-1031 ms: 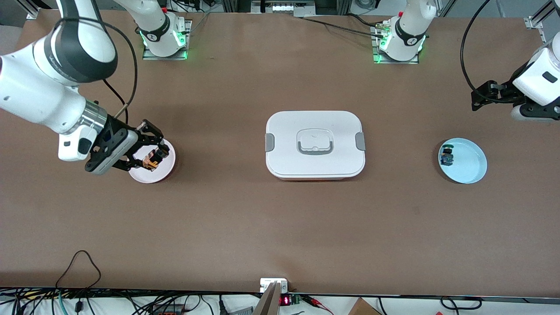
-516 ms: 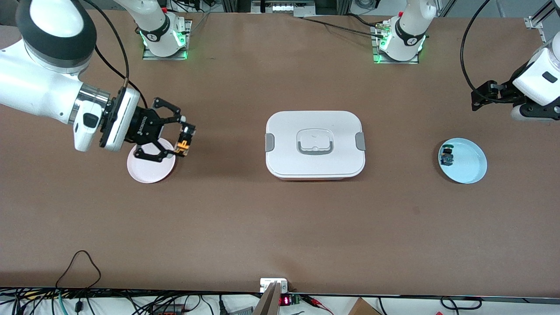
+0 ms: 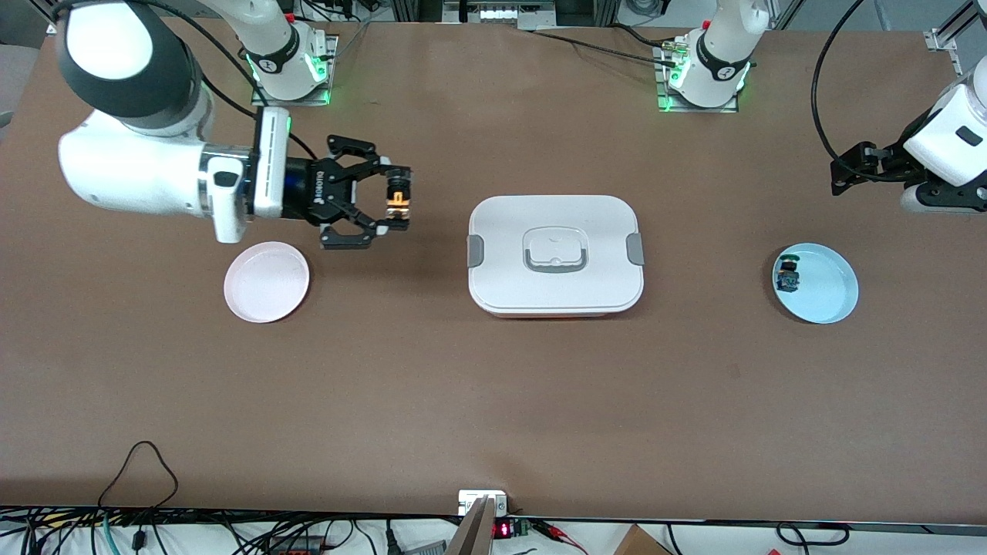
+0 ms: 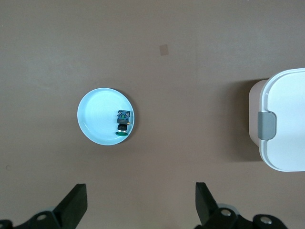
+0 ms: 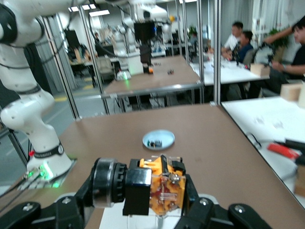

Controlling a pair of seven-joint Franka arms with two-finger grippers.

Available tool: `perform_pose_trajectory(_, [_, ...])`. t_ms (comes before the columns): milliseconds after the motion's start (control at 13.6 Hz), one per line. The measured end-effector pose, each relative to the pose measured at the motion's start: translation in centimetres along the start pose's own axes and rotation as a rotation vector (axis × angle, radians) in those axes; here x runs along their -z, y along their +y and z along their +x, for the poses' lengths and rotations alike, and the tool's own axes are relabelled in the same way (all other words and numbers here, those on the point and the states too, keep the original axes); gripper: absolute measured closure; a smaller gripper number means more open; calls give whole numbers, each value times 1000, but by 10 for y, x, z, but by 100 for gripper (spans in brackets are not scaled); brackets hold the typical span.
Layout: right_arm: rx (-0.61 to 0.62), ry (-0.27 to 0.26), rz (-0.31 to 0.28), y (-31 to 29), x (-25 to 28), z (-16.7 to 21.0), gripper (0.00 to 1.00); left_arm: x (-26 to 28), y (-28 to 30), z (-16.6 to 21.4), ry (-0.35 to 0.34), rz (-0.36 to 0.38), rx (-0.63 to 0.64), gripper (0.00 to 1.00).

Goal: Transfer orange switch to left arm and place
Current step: 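Lift the orange switch with the right gripper and carry it over the box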

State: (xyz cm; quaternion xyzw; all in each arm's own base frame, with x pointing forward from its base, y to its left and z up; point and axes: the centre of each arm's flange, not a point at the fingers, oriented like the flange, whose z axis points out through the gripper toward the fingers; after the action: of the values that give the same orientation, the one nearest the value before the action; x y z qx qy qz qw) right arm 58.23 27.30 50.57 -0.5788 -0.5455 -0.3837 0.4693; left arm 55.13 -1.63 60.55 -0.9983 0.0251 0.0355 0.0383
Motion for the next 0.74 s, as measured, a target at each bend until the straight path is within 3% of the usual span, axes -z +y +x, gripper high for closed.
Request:
perform_pose_trajectory(516, [-74, 190, 88, -13, -99, -27, 27, 0, 0, 0, 0, 0, 0, 0])
perform_pose_trajectory(736, [-55, 202, 56, -12, -126, -27, 27, 0, 0, 0, 0, 0, 1, 0])
